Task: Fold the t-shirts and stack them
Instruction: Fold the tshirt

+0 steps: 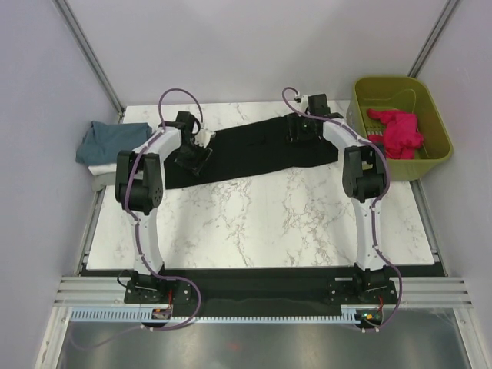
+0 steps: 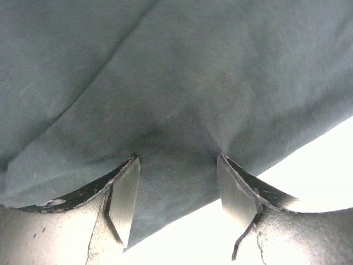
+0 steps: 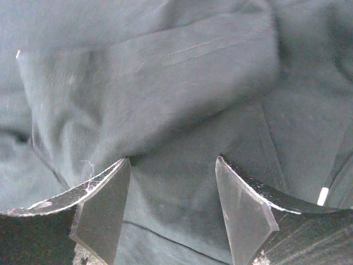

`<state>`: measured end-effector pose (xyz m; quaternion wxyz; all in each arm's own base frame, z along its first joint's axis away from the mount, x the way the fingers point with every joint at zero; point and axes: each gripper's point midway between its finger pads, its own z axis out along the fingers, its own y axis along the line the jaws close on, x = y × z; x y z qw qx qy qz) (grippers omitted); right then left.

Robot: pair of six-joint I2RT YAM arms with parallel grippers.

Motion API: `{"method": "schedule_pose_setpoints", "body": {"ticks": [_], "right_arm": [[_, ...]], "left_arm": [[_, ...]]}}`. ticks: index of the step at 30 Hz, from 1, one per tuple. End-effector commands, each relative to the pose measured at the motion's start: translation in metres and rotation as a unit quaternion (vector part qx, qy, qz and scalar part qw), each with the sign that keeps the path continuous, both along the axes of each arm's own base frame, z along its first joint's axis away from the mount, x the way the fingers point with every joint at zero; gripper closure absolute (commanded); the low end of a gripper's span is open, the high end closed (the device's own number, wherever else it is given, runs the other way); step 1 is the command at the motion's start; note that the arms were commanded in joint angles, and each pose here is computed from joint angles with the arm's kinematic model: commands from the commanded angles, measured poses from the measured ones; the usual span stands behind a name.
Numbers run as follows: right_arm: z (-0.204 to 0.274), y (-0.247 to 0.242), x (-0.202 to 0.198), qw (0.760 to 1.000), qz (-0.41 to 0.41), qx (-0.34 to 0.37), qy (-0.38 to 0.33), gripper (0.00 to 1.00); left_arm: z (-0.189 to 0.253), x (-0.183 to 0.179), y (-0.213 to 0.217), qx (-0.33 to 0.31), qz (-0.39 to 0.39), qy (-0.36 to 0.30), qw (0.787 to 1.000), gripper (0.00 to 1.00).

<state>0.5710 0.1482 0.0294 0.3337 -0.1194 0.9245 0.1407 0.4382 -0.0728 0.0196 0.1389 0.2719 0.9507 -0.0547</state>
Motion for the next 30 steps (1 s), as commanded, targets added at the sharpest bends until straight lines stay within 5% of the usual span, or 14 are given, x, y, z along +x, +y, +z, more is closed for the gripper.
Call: {"method": "schedule_pose_setpoints", "body": {"ticks": [1,23,30], "right_arm": [[-0.025,0.005,0.006,0.999,-0.016,0.015,0.026,0.28],[0.012,0.042,0.065,0.995,-0.021,0.073,-0.06,0.25],[0.083,0.03,0.062,0.992,-0.021,0.07,-0.106,0.24]], "left_arm": [[-0.005,-0.055,-0.012,-0.01,-0.002,0.073,0.997,0.34],[0.02,-0.143,-0.071,0.028,-0.111,0.082,0.99,0.34],[0.096,-0.092,-0.085,0.026,-0.121,-0.047,0.991,0.34]]}}
